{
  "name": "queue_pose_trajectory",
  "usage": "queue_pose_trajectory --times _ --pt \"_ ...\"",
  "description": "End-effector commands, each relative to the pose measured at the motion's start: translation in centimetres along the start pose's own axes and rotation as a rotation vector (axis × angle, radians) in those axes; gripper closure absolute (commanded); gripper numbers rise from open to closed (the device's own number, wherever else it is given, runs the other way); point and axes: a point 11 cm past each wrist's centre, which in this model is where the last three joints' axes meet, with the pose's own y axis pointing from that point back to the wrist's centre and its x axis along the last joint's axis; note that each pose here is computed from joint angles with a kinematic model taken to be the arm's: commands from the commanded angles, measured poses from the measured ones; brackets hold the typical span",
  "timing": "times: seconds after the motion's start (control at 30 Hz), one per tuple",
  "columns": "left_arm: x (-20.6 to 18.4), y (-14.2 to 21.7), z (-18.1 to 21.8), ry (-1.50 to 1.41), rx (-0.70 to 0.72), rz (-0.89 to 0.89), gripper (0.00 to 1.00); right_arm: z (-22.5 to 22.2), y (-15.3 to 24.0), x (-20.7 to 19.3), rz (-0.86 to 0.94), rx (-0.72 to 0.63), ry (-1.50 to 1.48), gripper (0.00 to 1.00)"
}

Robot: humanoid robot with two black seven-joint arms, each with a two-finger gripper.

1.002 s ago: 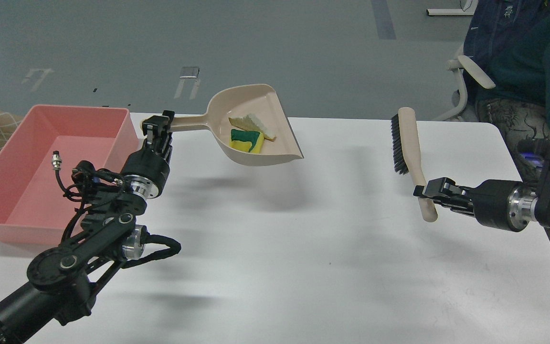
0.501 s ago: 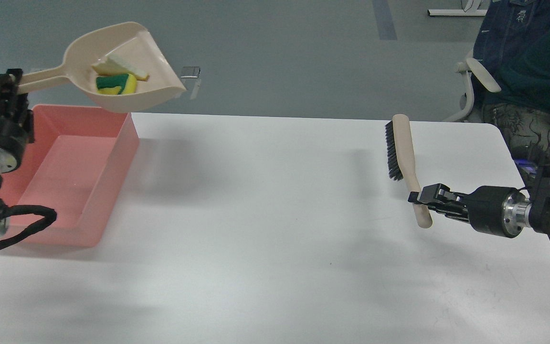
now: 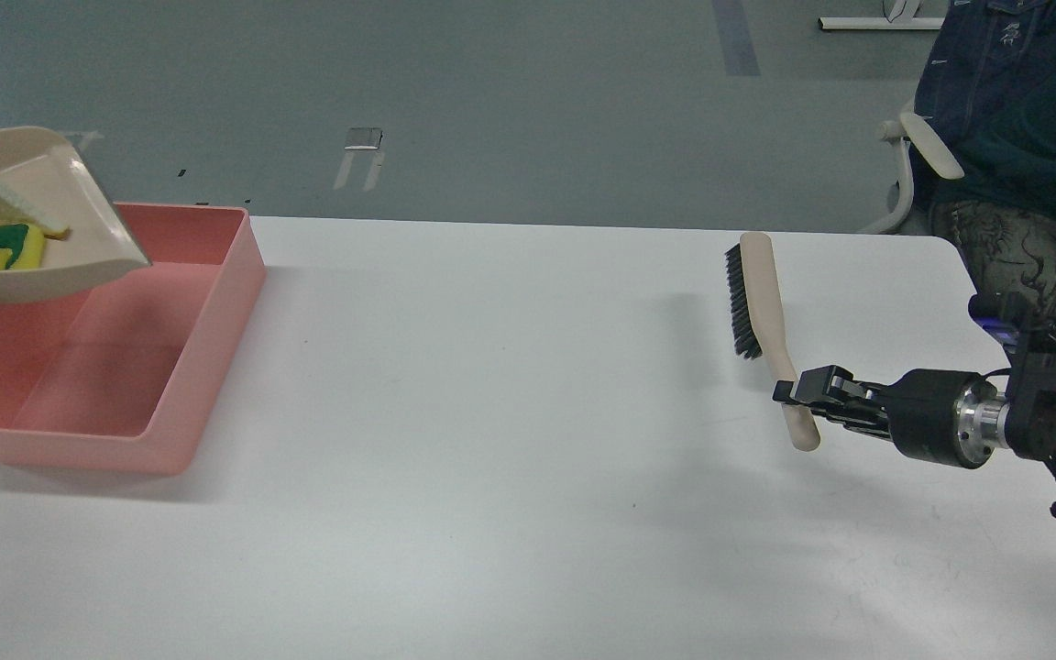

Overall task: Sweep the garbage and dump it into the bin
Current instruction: 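Carry the dustpan over the pink bin and tip it to dump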

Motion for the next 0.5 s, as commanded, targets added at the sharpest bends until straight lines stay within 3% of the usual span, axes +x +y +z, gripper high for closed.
queue_pose_trajectory --times 0.0,0.13,0.47 --pt "1.6 -0.6 1.6 -0.074 -0.031 -0.004 1.0 -0.1 -0.1 -0.1 -0.005 0.003 0.0 1.0" --pt "1.7 -1.1 3.9 -0.255 -0.116 -0.054 1.0 -0.4 -0.6 -0.6 -0.019 0.013 -0.002 1.0" --pt "0.5 -0.8 4.3 -0.616 -0.218 -0.15 1.0 -0.8 -0.8 -1.1 -0.026 0.027 0.0 1.0"
